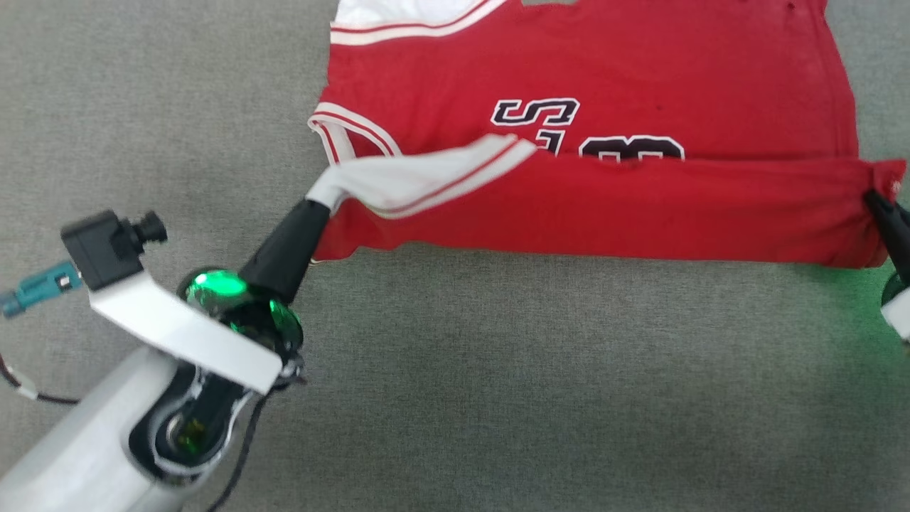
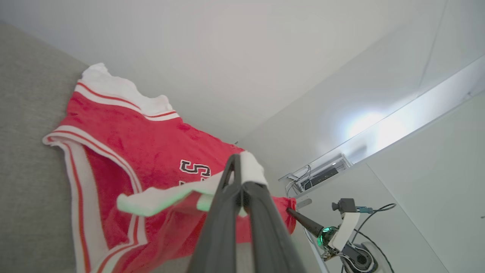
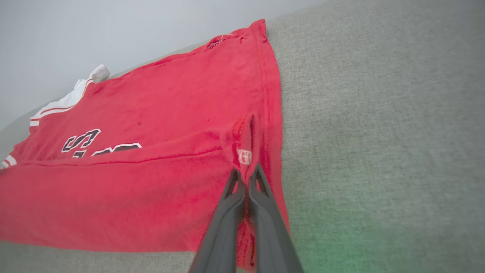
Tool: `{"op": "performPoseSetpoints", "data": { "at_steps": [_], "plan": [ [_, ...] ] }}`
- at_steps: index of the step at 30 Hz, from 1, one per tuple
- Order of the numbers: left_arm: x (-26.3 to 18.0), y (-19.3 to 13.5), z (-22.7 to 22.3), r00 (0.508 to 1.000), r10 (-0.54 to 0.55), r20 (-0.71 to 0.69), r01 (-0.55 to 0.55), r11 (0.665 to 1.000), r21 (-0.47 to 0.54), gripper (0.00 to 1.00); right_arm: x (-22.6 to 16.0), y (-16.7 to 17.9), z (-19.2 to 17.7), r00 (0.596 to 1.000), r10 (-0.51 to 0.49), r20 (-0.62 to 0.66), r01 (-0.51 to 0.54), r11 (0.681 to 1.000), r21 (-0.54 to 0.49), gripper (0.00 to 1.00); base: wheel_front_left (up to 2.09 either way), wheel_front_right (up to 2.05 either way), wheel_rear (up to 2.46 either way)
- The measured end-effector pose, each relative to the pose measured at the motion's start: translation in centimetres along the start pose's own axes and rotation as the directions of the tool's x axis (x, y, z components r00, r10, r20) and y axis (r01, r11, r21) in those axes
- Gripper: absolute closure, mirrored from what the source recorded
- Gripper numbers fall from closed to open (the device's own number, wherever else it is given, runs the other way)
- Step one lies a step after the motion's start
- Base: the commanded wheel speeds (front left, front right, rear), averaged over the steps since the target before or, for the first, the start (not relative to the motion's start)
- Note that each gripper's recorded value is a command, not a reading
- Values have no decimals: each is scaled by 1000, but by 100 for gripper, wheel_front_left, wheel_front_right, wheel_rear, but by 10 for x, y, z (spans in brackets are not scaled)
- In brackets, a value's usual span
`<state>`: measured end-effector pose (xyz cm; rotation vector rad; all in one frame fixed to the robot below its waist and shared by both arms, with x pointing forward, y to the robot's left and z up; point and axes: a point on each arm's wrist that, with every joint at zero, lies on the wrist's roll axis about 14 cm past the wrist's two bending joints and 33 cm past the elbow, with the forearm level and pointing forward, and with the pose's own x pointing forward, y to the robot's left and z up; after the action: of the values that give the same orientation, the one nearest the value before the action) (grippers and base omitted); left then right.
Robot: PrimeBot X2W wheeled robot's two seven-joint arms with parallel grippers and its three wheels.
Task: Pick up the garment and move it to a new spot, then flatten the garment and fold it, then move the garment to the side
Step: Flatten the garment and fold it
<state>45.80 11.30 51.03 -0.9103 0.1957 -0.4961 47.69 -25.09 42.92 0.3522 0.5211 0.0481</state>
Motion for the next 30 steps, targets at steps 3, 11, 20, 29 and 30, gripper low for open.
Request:
{"op": "performPoseSetpoints", "data": {
  "at_steps": [3, 11, 20, 29, 30],
  "plan": [
    [10, 18, 1, 999, 36, -11, -36, 999, 13, 100, 14, -2, 0, 1000, -8, 1, 8, 1000, 11, 100, 0, 0, 0],
    [22, 64, -11, 988, 143, -61, -142, 989, 31, 100, 40, -11, -14, 998, -44, -34, 45, 999, 11, 100, 0, 0, 0],
    [17, 91, -22, 966, 215, -142, -191, 967, 166, 9, 44, -13, -22, 998, -55, -35, 55, 998, -5, 65, 0, 0, 0],
    [13, 67, 37, 974, 164, -158, -68, 872, 485, 0, 25, -5, -7, 998, -41, 38, 43, 998, -50, 0, 0, 0, 0],
    [12, 65, 41, 971, 169, -170, -62, 863, 502, 0, 23, -4, -4, 998, -36, 48, 38, 998, -51, 0, 0, 0, 0]
  ]
}}
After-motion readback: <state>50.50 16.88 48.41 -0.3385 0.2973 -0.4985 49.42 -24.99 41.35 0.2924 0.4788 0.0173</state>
